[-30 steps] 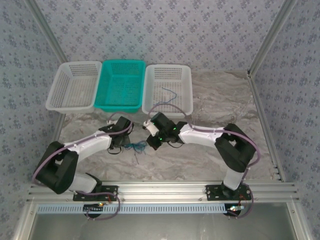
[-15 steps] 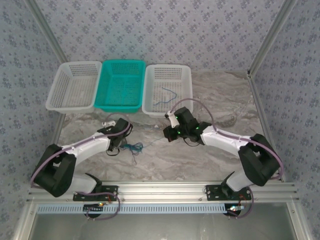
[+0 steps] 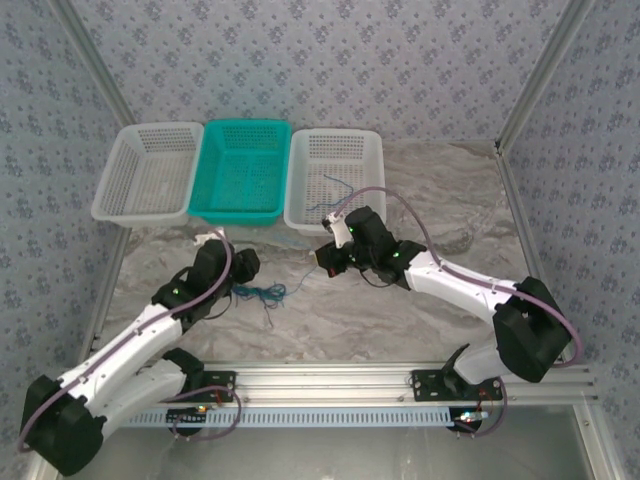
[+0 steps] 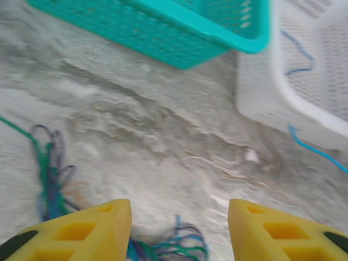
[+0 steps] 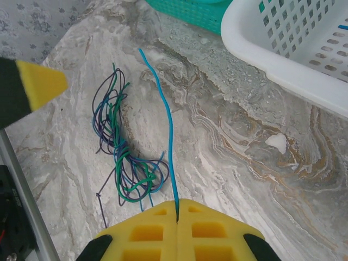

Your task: Untangle the cables

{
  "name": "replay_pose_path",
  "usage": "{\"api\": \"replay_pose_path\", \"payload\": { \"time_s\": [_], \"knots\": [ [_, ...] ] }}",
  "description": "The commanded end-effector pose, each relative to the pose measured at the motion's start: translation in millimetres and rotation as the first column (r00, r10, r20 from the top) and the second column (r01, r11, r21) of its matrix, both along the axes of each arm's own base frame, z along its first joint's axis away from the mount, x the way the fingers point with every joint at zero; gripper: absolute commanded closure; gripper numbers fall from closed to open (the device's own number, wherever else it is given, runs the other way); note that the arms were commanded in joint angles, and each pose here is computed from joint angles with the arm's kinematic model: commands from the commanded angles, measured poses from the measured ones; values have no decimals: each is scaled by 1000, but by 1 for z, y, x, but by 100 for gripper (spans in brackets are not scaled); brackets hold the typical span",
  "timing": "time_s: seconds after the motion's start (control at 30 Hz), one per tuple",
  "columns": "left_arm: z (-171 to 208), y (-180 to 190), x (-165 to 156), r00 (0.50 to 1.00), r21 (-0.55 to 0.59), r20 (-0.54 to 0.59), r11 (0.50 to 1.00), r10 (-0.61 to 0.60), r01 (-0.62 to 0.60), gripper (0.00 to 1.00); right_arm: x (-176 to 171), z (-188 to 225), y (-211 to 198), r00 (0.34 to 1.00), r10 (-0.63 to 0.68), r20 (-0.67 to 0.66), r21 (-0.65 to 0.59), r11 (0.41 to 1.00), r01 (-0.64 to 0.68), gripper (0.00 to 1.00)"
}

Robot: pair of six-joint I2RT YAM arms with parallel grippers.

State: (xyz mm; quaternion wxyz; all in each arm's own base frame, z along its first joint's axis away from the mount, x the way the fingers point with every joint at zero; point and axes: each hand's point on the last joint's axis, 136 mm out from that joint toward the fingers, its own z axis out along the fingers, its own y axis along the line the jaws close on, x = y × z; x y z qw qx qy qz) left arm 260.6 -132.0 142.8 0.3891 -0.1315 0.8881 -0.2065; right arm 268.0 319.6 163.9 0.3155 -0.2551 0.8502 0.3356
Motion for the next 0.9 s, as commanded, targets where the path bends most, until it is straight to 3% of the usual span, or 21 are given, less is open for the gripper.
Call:
{"api": "replay_pose_path", "payload": {
  "time_s": [0.0,0.17,0.27,0.4,0.6,0.87],
  "knots": [
    [-7,-27,-8,995,-84,-28,992,-101,98,53,5,20,0,1000,-24,14,30,999,23,100],
    [-43,-44,-19,979,-35,-162,992,-128,124,53,6,18,-1,999,-34,6,28,999,33,100],
    [-69,-53,-24,957,-1,-254,990,-137,141,46,6,22,-1,999,-36,6,32,999,36,100],
    [-99,-42,-25,923,129,-379,983,-70,127,41,5,27,-1,999,-36,2,42,998,36,100],
    [-125,-5,-31,877,319,-462,947,133,24,54,3,46,-13,997,-68,31,72,995,66,100],
    [-132,6,-30,875,310,-448,950,186,-43,59,10,107,-50,978,-166,128,169,975,143,100]
  ]
}}
